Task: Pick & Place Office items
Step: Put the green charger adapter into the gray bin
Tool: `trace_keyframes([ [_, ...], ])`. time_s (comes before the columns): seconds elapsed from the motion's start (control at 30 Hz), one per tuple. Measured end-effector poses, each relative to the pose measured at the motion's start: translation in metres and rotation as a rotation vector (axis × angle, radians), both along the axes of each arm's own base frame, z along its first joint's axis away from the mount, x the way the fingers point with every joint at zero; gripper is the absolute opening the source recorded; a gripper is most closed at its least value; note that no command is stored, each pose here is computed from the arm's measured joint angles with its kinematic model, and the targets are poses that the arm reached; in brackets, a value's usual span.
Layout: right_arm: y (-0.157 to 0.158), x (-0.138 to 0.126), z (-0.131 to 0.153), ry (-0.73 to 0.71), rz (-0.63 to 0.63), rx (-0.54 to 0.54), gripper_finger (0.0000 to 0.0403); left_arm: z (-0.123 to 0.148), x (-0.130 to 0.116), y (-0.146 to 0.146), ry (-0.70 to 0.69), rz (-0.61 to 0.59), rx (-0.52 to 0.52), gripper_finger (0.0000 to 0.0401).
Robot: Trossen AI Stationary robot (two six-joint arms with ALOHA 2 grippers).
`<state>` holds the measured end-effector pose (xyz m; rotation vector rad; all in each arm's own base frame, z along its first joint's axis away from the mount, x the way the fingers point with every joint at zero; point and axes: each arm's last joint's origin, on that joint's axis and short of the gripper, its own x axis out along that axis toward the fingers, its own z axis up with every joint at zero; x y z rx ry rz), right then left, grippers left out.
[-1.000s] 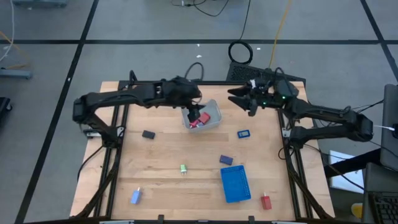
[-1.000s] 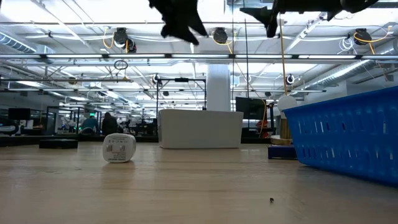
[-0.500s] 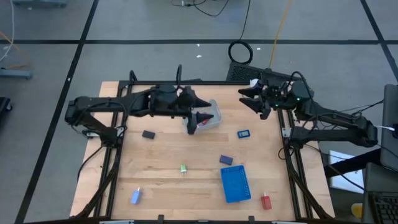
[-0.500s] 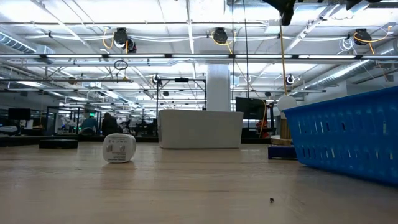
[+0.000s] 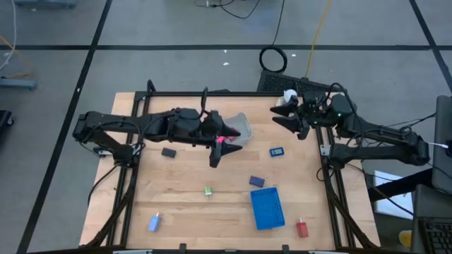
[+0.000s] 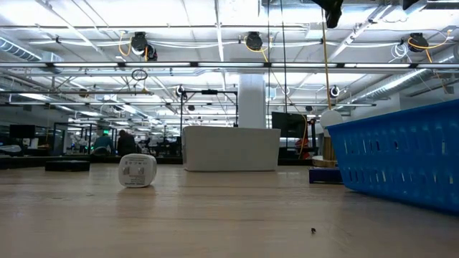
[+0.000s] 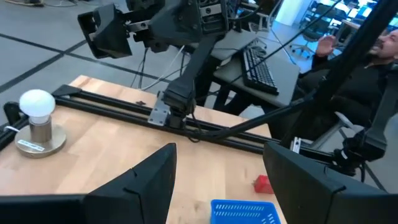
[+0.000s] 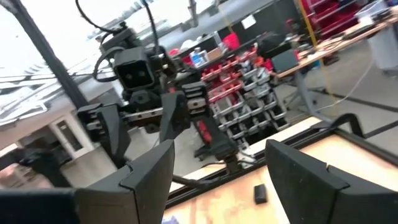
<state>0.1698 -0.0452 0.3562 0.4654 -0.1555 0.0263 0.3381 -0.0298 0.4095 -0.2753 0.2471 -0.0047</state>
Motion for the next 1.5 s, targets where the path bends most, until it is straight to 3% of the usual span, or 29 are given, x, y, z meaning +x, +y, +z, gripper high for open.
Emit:
trace_keyframes([
  [0.43, 0.026, 0.005, -0.008, 0.079, 0.194, 0.000, 0.0242, 0.000, -0.002, -0.014, 0.003, -0.038, -0.040, 0.0244],
  [0.5, 0.028, 0.006, -0.012, 0.124, 0.206, 0.037, 0.0242, 0.000, -0.002, -0.015, 0.007, -0.046, -0.087, 0.0243],
  [0.6, 0.030, 0.006, -0.018, 0.191, 0.220, 0.078, 0.0242, -0.001, -0.002, -0.015, 0.032, -0.014, -0.241, 0.0243],
  [0.8, 0.036, 0.006, -0.028, 0.292, 0.249, 0.107, 0.0242, -0.012, -0.006, -0.017, 0.173, 0.123, -0.586, 0.0230],
  [1.03, 0.043, 0.004, -0.037, 0.390, 0.289, 0.114, 0.0242, -0.034, -0.021, -0.036, 0.424, 0.346, -0.855, 0.0189],
  [1.3, 0.052, 0.006, -0.059, 0.453, 0.336, 0.127, 0.0242, -0.056, -0.045, -0.070, 0.578, 0.669, -0.976, 0.0150],
  [1.5, 0.058, 0.006, -0.074, 0.496, 0.363, 0.190, 0.0242, -0.090, -0.035, -0.092, 0.714, 0.813, -0.987, 0.0159],
])
